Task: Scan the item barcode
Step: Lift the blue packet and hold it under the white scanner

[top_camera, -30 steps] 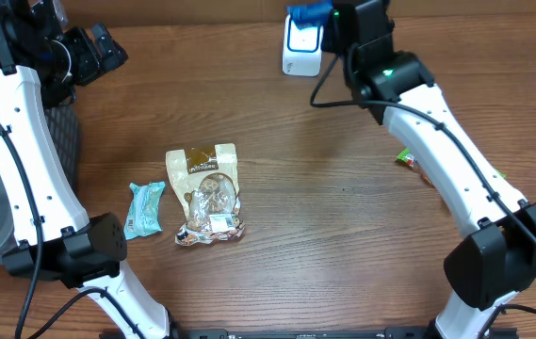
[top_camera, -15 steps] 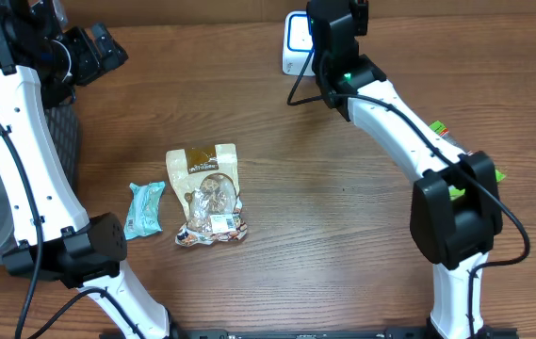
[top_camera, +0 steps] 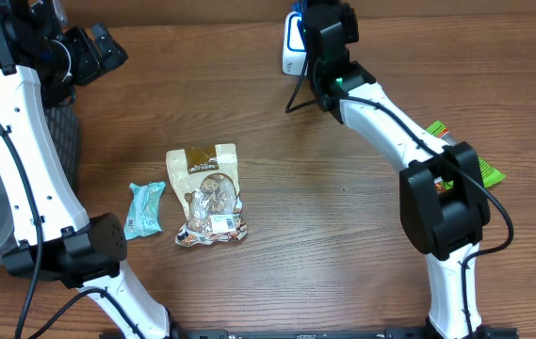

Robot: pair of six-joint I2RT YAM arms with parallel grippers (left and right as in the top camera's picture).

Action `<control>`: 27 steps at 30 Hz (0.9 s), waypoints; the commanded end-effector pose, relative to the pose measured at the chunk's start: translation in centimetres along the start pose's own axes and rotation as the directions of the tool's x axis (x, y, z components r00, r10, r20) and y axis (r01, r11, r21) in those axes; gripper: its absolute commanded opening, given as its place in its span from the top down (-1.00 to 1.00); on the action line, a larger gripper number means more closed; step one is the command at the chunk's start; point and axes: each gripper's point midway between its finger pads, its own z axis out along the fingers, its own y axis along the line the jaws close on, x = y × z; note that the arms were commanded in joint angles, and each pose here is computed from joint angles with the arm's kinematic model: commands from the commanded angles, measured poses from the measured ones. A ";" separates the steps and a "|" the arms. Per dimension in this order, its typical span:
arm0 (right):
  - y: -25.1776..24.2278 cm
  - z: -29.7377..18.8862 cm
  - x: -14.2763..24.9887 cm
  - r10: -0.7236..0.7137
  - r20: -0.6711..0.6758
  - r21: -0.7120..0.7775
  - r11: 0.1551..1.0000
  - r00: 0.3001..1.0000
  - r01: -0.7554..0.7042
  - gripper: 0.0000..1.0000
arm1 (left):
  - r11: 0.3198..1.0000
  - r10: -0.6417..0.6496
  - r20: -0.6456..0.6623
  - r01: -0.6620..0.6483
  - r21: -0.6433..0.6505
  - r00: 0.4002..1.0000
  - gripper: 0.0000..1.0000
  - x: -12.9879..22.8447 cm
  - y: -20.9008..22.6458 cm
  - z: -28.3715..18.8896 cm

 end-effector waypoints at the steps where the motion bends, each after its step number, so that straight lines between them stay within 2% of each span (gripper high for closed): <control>1: 0.6 -0.4 -1.4 0.016 0.032 -0.005 1.000 0.999 -0.016 0.92 | 0.999 0.036 0.027 -0.036 0.004 0.999 -0.99 -0.1 -0.5 -1.0; 12: 0.8 -0.6 -1.6 0.007 0.039 -0.002 1.000 0.999 -0.006 0.92 | 0.999 0.036 0.027 -0.036 0.004 0.999 -1.00 -0.1 -0.5 -1.0; 21: 0.3 -1.0 -4.8 -0.056 0.159 0.028 0.998 0.986 0.052 0.92 | 0.999 0.036 0.027 -0.036 0.004 0.999 -1.00 -0.1 -0.5 -1.0; 27: 1.5 0.0 -3.4 -0.140 0.160 0.010 0.990 0.977 0.140 0.92 | 0.999 0.036 0.027 -0.036 0.005 0.999 -1.00 -0.1 -0.5 -1.0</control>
